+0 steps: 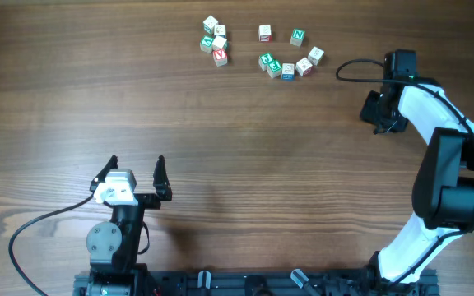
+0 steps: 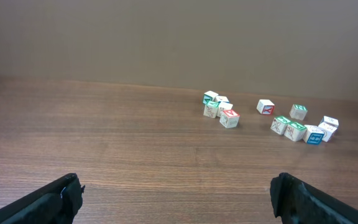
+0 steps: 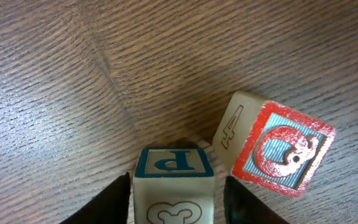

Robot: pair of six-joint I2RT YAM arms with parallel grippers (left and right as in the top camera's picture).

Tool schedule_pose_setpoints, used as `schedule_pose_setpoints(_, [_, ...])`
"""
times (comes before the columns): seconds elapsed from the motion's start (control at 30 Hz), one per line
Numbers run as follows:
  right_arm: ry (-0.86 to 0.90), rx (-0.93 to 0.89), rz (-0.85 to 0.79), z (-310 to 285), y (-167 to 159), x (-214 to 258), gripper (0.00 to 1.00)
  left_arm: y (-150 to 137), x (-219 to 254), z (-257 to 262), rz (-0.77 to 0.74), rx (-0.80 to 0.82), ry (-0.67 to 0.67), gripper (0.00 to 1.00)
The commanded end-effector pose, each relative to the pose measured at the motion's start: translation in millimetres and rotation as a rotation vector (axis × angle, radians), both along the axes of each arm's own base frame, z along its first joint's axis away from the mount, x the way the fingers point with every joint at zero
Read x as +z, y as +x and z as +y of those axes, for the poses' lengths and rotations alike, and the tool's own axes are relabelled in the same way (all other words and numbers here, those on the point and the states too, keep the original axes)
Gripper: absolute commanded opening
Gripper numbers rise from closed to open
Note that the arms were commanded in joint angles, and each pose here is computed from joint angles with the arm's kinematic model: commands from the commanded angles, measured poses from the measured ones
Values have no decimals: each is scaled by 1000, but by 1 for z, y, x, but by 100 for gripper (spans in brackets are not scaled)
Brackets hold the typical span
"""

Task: Form a circle
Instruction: 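Return the right gripper to the cluster and grasp a green-lettered block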

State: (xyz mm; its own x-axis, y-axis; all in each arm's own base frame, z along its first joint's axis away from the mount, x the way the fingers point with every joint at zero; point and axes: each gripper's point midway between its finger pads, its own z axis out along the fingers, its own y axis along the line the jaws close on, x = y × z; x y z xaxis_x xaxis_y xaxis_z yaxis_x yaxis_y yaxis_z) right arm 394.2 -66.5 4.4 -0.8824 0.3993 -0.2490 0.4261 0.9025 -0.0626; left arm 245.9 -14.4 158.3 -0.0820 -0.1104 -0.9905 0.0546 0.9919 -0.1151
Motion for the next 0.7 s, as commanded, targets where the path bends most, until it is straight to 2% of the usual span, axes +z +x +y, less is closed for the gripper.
schedule_pose_setpoints(0.0, [-9,-4,42,0,-9,-9,76,0,-2,-4,0,-20,-8,100])
schedule_pose_setpoints(0.1, [38,5,63,8,-15,-6,95,0,-2,-4,0,-20,-8,100])
schedule_pose_setpoints(0.13, [60,10,58,12,-15,-1,96,0,-2,-4,0,-20,-8,100])
schedule_pose_setpoints(0.3, [156,107,-45,48,-7,60,98,0,-2,-4,0,-20,-8,100])
schedule_pose_setpoints(0.43, [244,159,-274,96,17,123,98,0,-2,-4,0,-20,-8,100])
schedule_pose_setpoints(0.6, [342,123,-449,136,72,123,98,0,-2,-4,0,-20,-8,100])
schedule_pose_setpoints(0.67, [433,187,-462,163,95,115,99,0,-2,-4,0,-20,-8,100])
